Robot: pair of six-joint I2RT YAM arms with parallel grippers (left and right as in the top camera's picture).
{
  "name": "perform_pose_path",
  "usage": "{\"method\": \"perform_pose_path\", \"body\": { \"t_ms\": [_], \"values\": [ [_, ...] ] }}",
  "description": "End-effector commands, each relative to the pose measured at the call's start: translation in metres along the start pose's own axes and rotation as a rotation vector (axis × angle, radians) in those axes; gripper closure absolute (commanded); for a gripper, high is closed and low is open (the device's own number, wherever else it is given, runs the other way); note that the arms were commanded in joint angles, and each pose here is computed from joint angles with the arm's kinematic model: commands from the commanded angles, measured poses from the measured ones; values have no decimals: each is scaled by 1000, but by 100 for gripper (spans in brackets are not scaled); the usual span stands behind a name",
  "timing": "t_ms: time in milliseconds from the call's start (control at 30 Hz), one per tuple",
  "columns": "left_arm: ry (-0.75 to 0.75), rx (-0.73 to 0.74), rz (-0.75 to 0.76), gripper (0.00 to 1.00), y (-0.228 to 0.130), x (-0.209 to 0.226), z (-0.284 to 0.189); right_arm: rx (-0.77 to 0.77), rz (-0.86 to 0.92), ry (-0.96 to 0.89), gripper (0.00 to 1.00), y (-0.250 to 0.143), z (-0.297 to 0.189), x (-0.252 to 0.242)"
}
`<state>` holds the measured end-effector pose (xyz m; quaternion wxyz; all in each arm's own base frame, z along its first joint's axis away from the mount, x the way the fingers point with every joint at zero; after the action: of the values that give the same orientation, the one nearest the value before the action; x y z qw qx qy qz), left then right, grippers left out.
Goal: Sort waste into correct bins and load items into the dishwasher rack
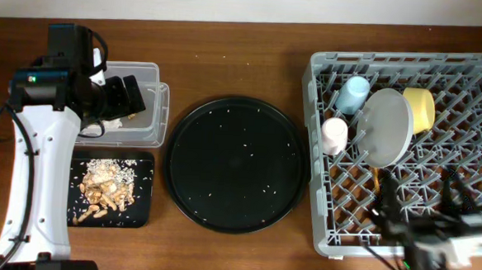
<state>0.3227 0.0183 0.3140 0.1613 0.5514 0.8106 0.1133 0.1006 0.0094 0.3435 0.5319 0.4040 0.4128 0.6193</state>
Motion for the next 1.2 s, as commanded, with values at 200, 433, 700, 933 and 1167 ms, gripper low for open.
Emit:
{"method": "perform_pose_path", "body": {
  "t_ms": [200, 433, 700, 933, 1167],
  "values": [
    [4, -11, 2, 0, 0, 0, -3, 67, -15, 9, 2, -123, 6, -8],
    [4, -11, 2, 0, 0, 0, -3, 231, -31, -31, 2, -161, 1, -15],
    [4, -11, 2, 0, 0, 0, -3, 415, -120, -25, 2, -188, -8, -17],
    [4, -11, 2, 0, 0, 0, -3, 416, -119, -25, 2, -188, -8, -17],
    [4, -11, 2, 0, 0, 0, -3, 416, -119, -23, 2, -188, -8, -17]
  ]
}}
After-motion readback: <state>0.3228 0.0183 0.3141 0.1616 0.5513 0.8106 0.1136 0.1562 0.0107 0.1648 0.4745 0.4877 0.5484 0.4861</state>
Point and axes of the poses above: each gripper's point midway between its finger pads, its own z axis out along the fingers, its own x axis along the line the jaws close on, y = z × x, the point moved 9 cm from there along -z, back along the fingers, and after that the axes turned 2 degrees about -z, right-handed, at the moved point
